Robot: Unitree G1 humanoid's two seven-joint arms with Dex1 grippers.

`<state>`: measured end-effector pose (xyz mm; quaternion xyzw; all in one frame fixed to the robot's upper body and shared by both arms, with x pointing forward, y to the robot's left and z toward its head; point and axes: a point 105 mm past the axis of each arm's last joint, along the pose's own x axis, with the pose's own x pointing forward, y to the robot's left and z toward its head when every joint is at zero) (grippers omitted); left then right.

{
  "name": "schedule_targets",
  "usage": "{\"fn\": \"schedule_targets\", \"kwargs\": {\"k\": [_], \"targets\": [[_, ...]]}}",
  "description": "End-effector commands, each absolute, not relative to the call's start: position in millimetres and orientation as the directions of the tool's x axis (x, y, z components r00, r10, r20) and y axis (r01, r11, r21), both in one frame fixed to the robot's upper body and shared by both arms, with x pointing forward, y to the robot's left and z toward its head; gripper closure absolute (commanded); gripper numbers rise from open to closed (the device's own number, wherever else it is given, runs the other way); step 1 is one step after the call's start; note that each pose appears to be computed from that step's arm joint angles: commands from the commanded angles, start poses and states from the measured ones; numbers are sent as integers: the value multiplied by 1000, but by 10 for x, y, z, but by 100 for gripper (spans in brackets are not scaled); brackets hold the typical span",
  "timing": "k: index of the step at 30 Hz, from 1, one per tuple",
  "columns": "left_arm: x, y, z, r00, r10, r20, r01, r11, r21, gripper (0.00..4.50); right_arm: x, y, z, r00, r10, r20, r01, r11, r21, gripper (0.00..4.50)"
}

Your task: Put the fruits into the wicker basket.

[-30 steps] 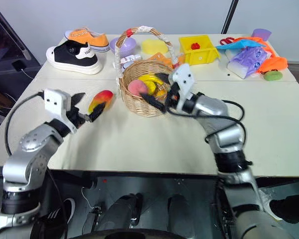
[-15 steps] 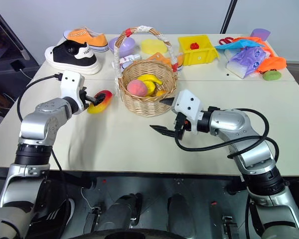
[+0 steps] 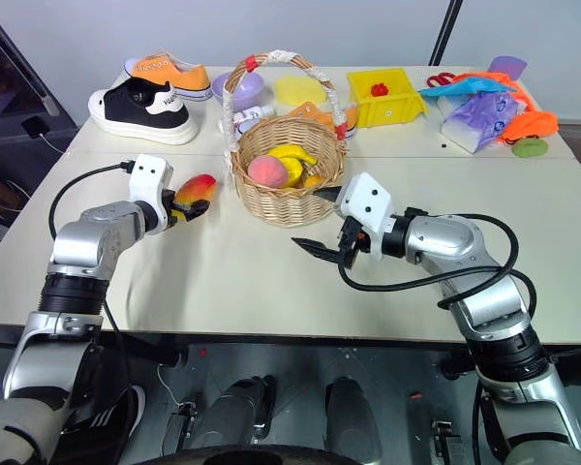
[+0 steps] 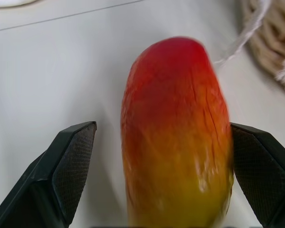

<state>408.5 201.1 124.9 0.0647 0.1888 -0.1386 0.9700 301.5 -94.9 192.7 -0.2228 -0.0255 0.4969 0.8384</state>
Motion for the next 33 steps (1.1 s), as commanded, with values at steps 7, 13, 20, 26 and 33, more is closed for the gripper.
{"fn": "schedule_targets", "kwargs": {"k": [7,13,20,26,33], "targets": [[4120,2007,1355,911,-243,-332,283,956,77,221,3037,-912,2076,513,848,-132,-796,413,-443,0],[4007,2048,1650,941,-251,-229,283,951,122,238,3066,-971,2130,541,835,-101,-779,452,-435,0],[3518,1353,2267,828,-561,-13,560,826,61,238,3209,-1256,2224,650,759,-33,-703,584,-406,0],[3769,710,2459,779,-625,55,626,780,2,238,3249,-1195,2212,633,773,-37,-713,564,-416,0],[4053,502,2522,788,-609,86,613,789,-38,238,3250,-1209,2203,654,756,-28,-694,585,-420,0]]}}
